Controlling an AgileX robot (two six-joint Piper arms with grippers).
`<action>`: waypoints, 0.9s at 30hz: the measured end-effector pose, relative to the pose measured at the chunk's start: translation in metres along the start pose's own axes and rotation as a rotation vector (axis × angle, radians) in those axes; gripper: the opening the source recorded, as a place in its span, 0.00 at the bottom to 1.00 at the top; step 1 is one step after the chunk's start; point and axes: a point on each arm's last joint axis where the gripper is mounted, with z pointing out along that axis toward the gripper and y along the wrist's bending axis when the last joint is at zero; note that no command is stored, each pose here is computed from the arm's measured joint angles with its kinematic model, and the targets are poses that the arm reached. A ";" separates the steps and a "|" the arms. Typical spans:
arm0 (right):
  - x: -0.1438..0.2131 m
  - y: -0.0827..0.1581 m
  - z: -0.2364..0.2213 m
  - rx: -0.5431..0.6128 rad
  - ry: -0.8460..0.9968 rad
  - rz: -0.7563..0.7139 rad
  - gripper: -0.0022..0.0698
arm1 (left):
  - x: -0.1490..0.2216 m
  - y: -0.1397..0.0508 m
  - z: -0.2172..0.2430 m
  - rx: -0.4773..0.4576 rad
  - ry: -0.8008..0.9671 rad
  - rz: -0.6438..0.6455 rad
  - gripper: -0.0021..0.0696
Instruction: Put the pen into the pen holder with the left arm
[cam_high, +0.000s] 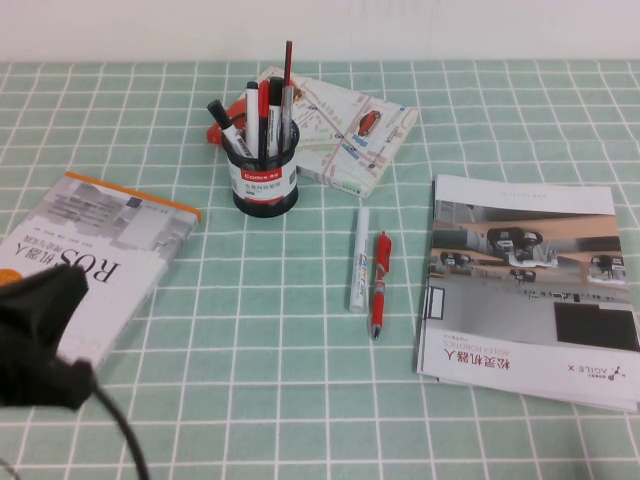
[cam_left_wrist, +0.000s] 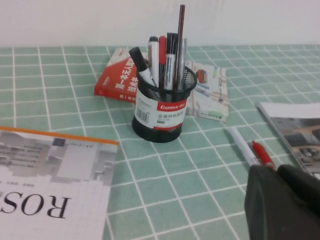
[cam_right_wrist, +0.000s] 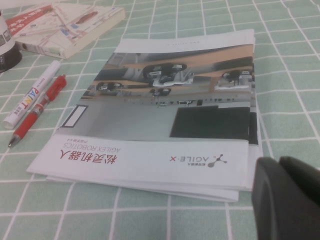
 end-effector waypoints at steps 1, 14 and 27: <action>0.000 0.000 0.000 0.000 0.000 0.000 0.00 | 0.005 0.001 -0.002 -0.004 -0.014 0.012 0.03; 0.000 0.000 0.000 0.000 0.000 0.000 0.00 | 0.076 0.023 -0.048 -0.157 -0.234 0.029 0.03; 0.000 0.000 0.000 0.000 0.000 0.000 0.00 | 0.111 0.029 -0.058 -0.257 -0.201 0.008 0.03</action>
